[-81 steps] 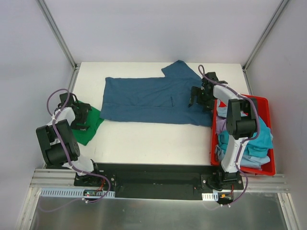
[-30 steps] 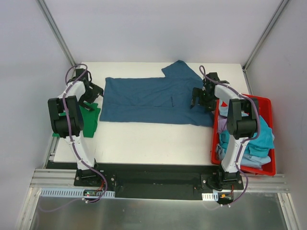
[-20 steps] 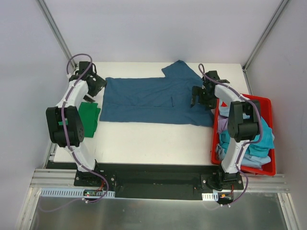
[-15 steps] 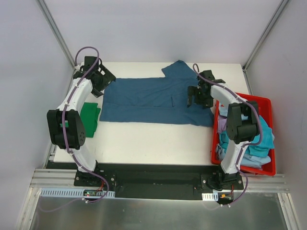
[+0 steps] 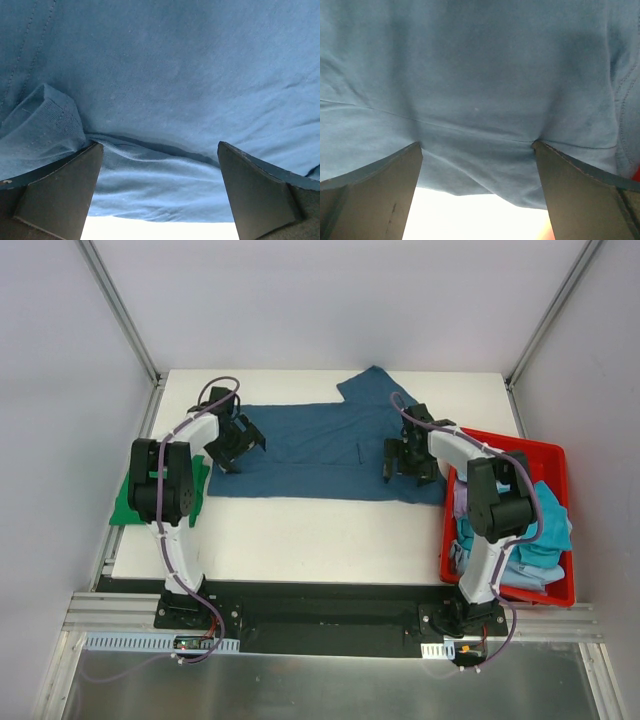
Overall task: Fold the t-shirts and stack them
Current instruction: Grap the side of the flattened tshirt furthest away from the robot with both arms
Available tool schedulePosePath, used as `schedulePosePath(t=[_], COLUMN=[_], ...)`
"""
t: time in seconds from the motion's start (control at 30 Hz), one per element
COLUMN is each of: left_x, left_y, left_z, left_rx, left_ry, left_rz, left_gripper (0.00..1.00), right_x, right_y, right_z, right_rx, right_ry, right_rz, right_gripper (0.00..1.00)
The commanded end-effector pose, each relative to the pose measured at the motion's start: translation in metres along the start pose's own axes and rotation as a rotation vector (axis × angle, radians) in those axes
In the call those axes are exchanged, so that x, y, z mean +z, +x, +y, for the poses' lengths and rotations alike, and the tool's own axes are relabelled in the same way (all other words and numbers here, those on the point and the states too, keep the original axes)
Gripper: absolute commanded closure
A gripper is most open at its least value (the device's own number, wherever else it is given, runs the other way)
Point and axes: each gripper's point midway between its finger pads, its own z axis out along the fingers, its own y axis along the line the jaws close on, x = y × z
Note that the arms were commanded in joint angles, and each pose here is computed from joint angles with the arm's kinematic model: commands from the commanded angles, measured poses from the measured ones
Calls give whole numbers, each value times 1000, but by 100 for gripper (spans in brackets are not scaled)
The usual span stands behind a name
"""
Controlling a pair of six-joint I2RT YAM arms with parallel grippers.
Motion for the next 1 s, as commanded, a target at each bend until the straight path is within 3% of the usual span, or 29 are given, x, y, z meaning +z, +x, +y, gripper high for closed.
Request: schedulePosePath(t=[0.0,0.23,0.73,0.83,0.97], left_x=[-12,-24,-45,-53,-75], left_y=[27,58,88,89,75], left_z=[36,69,105,104,77], left_rx=[1,-26,-34,-34,17], left_ry=[-89,-143,-193,-179,-88], left_rz=[28,39,23,9,-37], left_gripper=[1,1,1,1,1], right_x=[-1,-11,-34,-42,-62], right_y=[29,62,153,151,109], right_z=[-16,-18,-12,-11,-14], right_rx=[43,66,203,180,98], right_ry=[60,70,172,168,191], right_rz=[41,67,116,74,-75], right_gripper=[3,3,4,4,4])
